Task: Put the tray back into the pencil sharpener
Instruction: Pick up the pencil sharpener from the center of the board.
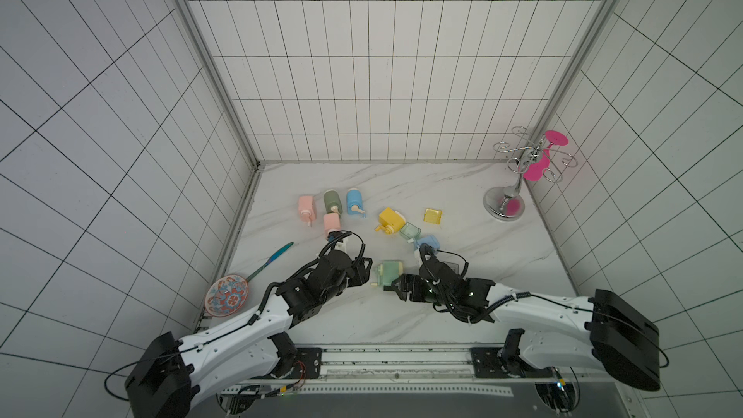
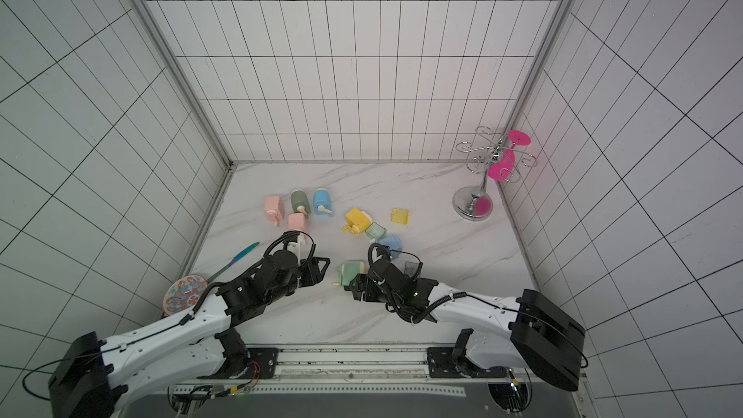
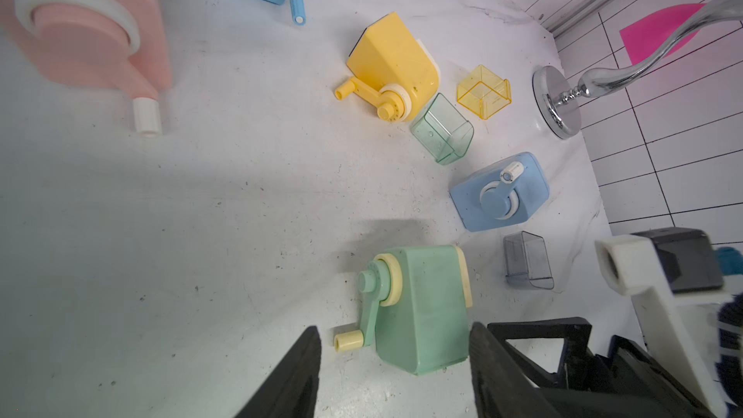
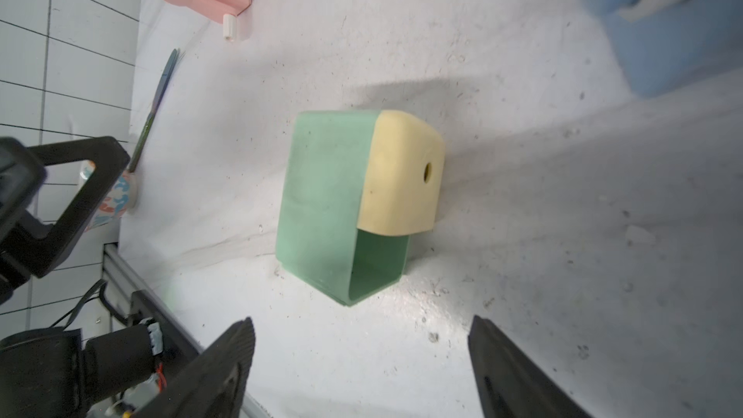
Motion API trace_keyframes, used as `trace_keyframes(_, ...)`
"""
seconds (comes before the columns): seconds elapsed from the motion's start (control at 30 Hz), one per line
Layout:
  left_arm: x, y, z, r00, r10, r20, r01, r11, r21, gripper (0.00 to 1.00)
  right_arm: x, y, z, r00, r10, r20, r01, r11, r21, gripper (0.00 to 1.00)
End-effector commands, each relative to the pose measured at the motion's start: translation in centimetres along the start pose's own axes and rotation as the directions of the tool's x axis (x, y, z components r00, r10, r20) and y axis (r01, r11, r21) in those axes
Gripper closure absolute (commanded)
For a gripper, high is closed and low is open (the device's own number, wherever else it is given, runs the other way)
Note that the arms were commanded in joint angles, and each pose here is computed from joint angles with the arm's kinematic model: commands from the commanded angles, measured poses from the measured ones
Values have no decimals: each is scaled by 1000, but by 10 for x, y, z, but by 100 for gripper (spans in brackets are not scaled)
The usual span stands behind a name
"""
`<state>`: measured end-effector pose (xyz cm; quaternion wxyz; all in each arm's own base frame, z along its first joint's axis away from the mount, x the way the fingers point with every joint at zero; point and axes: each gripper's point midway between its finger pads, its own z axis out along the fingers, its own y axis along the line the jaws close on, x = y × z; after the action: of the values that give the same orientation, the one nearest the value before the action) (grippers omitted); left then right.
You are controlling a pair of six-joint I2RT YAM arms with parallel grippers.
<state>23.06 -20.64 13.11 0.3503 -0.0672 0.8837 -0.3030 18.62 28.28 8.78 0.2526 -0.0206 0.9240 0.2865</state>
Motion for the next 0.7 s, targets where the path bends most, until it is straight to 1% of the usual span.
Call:
trace_keyframes(0.0,-6,13,-5,998,-42,43,44,998,-38,39,-14,-16,-8,992,-117,48,105,973,203,6)
trace_keyframes(0.17,-19,22,-14,991,-70,115,76,996,-49,39,-13,1,0,980,-199,20,186,945,270,7)
trace_keyframes(0.2,-20,24,-16,990,-74,121,81,996,-49,39,-11,4,3,977,-215,9,203,937,285,8)
trace_keyframes(0.23,-22,26,-17,989,-79,128,87,995,-52,39,-10,6,5,975,-222,1,212,932,295,11)
trace_keyframes(0.27,-24,28,-19,987,-83,135,91,994,-54,38,-9,8,8,974,-225,-8,217,927,306,16)
trace_keyframes(0.3,-25,29,-20,987,-85,136,93,994,-57,39,-6,10,13,974,-227,-23,223,925,309,17)
trace_keyframes(0.53,-29,33,-25,985,-87,152,98,993,-62,38,2,17,32,972,-227,-63,235,915,329,18)
trace_keyframes(0.63,-31,33,-26,983,-89,159,99,993,-60,38,4,17,38,973,-217,-75,229,907,353,21)
trace_keyframes(0.67,-31,33,-26,983,-90,161,101,993,-59,38,5,16,40,973,-216,-80,230,903,363,23)
